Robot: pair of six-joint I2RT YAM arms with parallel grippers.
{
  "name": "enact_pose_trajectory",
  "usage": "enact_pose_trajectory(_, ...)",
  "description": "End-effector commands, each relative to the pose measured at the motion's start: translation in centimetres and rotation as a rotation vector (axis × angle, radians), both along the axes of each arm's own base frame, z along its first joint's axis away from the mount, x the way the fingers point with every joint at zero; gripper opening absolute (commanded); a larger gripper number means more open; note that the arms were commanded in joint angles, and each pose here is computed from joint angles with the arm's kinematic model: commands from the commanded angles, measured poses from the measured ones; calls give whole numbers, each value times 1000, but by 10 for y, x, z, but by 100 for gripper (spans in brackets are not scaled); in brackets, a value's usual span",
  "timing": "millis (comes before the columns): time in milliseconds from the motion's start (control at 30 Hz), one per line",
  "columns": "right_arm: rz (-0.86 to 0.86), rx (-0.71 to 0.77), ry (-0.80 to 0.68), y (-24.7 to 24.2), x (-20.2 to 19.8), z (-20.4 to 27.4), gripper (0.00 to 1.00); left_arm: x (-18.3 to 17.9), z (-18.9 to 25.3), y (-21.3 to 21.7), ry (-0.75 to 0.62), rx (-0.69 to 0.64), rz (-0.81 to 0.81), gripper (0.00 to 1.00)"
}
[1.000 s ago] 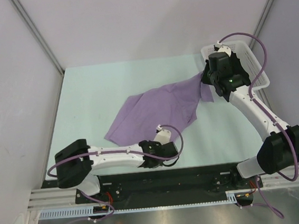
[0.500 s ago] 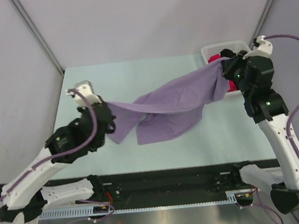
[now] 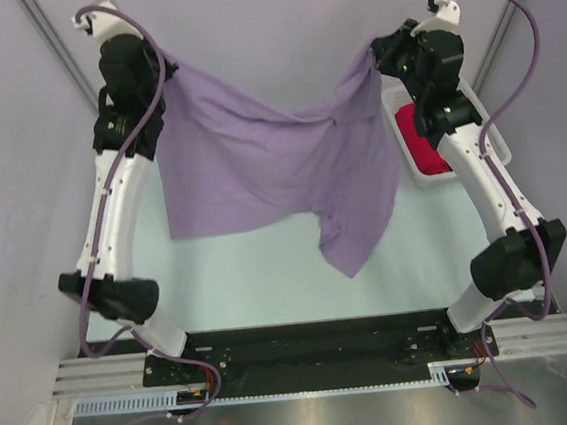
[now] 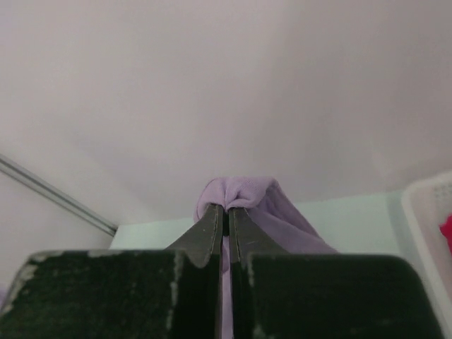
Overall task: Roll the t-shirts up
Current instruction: Flatten out the T-shirt at the center of the board.
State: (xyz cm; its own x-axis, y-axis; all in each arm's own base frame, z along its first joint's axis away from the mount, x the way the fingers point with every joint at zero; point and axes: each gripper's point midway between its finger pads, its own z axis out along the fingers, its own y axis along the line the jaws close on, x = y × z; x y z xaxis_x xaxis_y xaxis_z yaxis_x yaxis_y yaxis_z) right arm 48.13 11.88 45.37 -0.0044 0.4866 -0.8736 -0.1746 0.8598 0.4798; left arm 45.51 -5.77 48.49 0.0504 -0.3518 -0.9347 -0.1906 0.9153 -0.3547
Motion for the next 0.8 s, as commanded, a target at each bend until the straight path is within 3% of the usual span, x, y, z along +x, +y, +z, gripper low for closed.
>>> enact_pose_trajectory(0,5,51,-364,-4,-24,147,0,-8,132,4,-318,-22,-83,0)
enact_pose_trajectory(167,-2,49,-399,-10,-42,180,0,-27,159,27,-384,-36,-55,0)
enact_pose_trajectory(200,0,43,-384,-9,-45,174,0,-21,142,33,-344,-31,-39,0)
enact_pose_trajectory(267,-2,53,-398,-13,-70,179,0,-51,147,42,-362,-28,-18,0)
enact_pose_trajectory(300,-6,51,-342,-13,-64,155,0,-42,118,45,-300,-20,-3,0)
enact_pose_trajectory(367,-3,76,-319,-18,-89,150,0,-68,113,53,-296,-35,13,0)
enact_pose_trajectory(400,2,78,-282,-17,-92,135,0,-58,72,52,-203,-31,17,0)
enact_pose_trajectory(467,-2,75,-137,-13,-88,70,0,-82,51,59,-180,-64,47,0)
enact_pose_trajectory(500,6,104,-125,-14,-106,63,0,-78,1,63,-77,-68,73,0)
enact_pose_trajectory(567,4,82,77,-8,-106,-19,0,-100,-30,67,-47,-118,96,0)
enact_pose_trajectory(600,-12,86,128,-6,-113,-37,0,-99,-88,68,69,-119,114,0)
enact_pose_trajectory(667,-37,33,322,-5,-119,-113,0,-115,-135,71,136,-185,151,0)
enact_pose_trajectory(700,-43,18,383,-3,-122,-139,0,-122,-197,73,257,-190,180,0)
enact_pose_trajectory(767,-73,-43,543,-8,-130,-200,3,-135,-245,72,320,-257,210,0)
